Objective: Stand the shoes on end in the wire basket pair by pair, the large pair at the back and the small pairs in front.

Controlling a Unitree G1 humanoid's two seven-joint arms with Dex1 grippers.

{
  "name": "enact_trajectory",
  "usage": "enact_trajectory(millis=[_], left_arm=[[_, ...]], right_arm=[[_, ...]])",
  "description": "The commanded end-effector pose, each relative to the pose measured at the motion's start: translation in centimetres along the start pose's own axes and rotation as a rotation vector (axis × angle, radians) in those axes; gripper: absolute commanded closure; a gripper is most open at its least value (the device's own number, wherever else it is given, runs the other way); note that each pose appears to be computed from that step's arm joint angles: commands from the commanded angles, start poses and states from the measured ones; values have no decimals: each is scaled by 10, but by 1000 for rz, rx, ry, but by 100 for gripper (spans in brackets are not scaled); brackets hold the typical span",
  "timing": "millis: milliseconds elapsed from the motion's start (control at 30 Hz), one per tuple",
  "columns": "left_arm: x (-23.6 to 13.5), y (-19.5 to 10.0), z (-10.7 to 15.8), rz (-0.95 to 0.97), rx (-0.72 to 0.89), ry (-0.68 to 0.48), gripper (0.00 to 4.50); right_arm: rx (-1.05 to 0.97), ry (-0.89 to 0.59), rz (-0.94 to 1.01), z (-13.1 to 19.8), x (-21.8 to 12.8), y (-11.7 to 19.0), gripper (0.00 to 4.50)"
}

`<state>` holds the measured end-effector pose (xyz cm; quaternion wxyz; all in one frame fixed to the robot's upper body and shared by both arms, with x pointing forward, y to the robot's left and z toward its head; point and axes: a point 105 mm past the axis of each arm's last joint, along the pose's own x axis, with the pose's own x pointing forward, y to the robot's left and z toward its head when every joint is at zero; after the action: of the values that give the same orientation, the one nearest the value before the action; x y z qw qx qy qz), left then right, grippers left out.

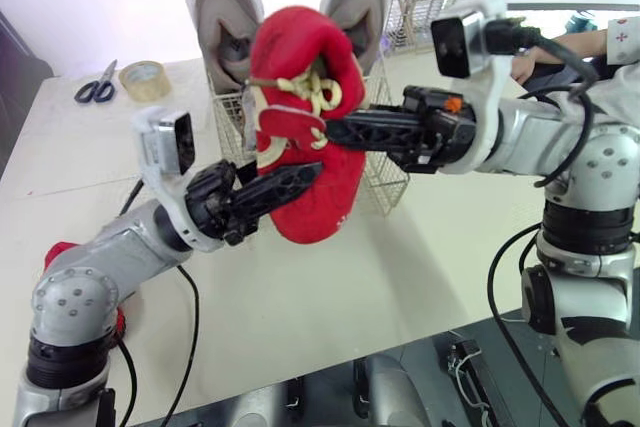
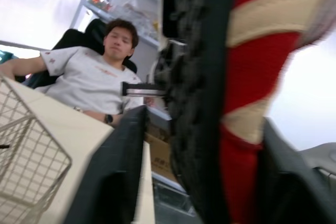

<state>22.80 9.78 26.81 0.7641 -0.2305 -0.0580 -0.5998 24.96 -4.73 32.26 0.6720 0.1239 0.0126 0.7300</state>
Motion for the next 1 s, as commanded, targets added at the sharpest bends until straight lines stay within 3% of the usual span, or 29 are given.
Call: enact_trajectory(millis=[33,233,400,567,700,1000], left_arm=[[-14,-5,12,117,96,18,89],[-29,-32,8,187,-11,2,89],[-39,-10,-6,373,62,23,89],[-32,-7,1,420,220,-3,89],[-29,-3,-11,481,300,27,89],[-35,-6,-32,581,231,-38,89]], right_arm=[[-273,-169,-91,40,-22,3,399],[-306,-268,-160,59,-54,-12,399],[-385,-75,-228,9,-69,-44,399],[-401,-88,-228,-3,-74,-55,399],[-439,-88,-241,-14,-74,-69,399],[-446,-17,-208,-38,-74,-86,399]])
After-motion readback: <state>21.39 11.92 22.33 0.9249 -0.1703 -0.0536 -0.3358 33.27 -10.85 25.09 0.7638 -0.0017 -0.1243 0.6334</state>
